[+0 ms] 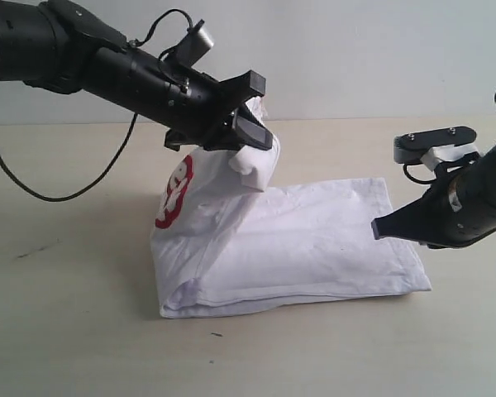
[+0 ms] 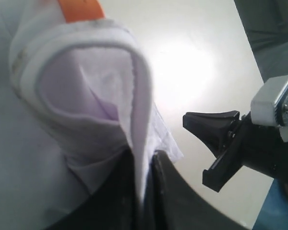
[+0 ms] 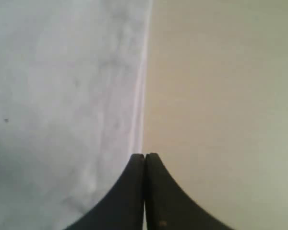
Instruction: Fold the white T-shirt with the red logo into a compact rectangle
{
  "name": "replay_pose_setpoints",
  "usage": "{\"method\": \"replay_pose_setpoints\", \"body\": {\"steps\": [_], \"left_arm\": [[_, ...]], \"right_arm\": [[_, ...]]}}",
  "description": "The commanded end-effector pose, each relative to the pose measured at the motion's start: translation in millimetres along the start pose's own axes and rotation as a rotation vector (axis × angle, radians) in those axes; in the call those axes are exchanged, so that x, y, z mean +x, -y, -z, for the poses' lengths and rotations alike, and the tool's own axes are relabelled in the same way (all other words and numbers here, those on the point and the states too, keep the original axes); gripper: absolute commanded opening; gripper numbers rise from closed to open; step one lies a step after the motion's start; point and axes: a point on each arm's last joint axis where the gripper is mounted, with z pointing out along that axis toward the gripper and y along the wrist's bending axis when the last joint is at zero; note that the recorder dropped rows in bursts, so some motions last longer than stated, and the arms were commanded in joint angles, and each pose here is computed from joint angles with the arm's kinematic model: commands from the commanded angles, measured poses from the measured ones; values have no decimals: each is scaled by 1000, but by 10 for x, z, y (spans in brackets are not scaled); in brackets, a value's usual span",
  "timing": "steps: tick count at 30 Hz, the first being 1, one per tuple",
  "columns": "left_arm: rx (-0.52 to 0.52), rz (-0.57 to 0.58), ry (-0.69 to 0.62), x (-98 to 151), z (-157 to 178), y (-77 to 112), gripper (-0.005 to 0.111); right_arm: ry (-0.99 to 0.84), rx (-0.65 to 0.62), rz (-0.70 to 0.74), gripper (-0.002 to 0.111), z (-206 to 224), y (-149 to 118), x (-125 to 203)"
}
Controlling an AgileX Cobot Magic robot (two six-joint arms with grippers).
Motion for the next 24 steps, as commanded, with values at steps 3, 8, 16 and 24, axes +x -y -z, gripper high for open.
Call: {"method": "replay_pose_setpoints", "body": {"steps": [3,8,16,24], "left_arm": [[-14,-23,89,-13,-137,201,0],[-28,-67,103,25,-234,280,0],[-12,-42,30,192,-539,243,6],[81,-81,-15,267,-890,463,33]], "right_arm": [[19,98,-45,0,24,107,-8],[18,96,-51,0,23,105,-7],[23,88,-53,0,23,98,-12],[34,74,-52,0,22,86,-22]]}}
